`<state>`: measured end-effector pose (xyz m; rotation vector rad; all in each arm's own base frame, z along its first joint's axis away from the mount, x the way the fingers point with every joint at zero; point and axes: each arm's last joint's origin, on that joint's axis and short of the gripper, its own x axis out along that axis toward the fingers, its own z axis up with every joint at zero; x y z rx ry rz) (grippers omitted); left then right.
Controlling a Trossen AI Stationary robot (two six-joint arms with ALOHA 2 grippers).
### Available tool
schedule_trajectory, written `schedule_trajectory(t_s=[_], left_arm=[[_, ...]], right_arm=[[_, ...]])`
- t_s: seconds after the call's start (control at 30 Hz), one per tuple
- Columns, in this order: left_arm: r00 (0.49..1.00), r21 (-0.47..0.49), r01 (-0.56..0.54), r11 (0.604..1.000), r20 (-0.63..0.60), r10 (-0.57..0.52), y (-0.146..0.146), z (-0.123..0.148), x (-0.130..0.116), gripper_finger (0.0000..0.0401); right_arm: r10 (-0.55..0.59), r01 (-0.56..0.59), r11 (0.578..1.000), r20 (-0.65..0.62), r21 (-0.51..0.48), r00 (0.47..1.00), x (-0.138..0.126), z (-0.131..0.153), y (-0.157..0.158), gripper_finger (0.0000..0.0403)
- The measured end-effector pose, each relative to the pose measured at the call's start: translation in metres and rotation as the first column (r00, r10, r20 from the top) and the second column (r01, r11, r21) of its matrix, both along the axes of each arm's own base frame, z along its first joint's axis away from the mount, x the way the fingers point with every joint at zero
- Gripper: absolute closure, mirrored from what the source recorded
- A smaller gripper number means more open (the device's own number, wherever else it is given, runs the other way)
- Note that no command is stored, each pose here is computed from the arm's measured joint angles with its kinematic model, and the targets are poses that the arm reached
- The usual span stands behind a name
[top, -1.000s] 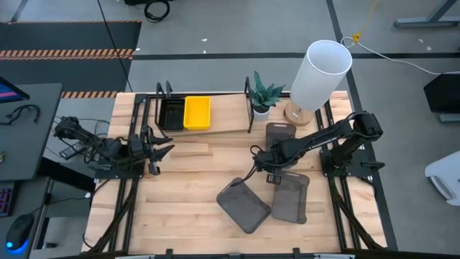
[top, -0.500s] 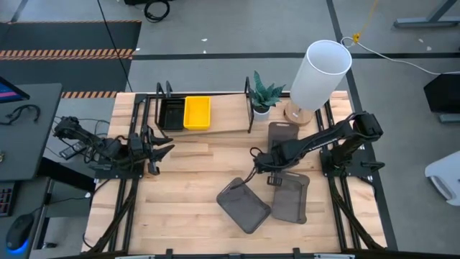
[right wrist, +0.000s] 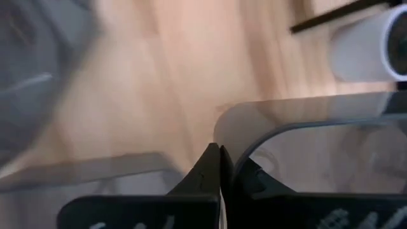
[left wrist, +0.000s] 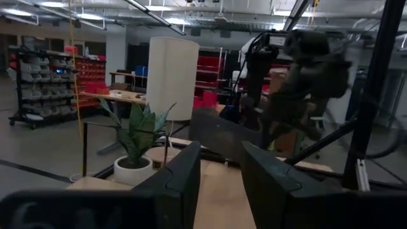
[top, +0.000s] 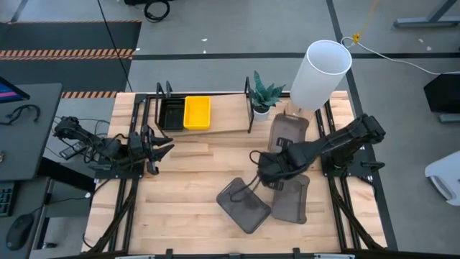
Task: Stack baskets on shelf by color
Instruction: Stack the top black bin on top of the bottom right black bin
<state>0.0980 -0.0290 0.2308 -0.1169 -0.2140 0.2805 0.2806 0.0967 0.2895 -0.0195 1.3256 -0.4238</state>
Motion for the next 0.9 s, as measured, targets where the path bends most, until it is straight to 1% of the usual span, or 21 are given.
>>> schedule_trajectory(t_s=[0.1,0.23,0.5,0.67,0.77,0.9], left_arm=[[1.0,-0.019,0.008,1.0,0.005,-0.008,0.0,0.0,0.0,0.0284],[0.999,-0.031,0.032,0.999,0.01,-0.032,-0.002,0.0,-0.001,0.0284],[0.998,-0.102,0.057,0.993,0.043,-0.053,-0.003,0.001,-0.001,0.0284],[0.996,-0.121,0.06,0.991,0.072,-0.052,-0.002,0.004,-0.002,0.0284],[0.995,-0.127,0.061,0.99,0.086,-0.05,-0.002,0.005,-0.002,0.0284],[0.995,-0.115,0.053,0.992,0.091,-0.042,-0.002,0.006,-0.002,0.0284]], right_arm=[[0.008,-0.01,0.998,0.025,0.065,1.0,-0.005,0.01,0.018,0.04],[0.008,-0.014,0.991,0.043,0.136,0.999,-0.017,0.015,0.046,0.04],[-0.081,0.059,0.974,0.095,0.218,0.992,-0.045,0.013,0.095,0.04],[-0.07,0.035,0.962,0.122,0.27,0.99,-0.043,0.002,0.12,0.04],[-0.068,0.04,0.956,0.088,0.291,0.994,-0.039,-0.01,0.131,0.04],[-0.084,0.073,0.964,0.033,0.255,0.996,-0.034,-0.03,0.138,0.04]])
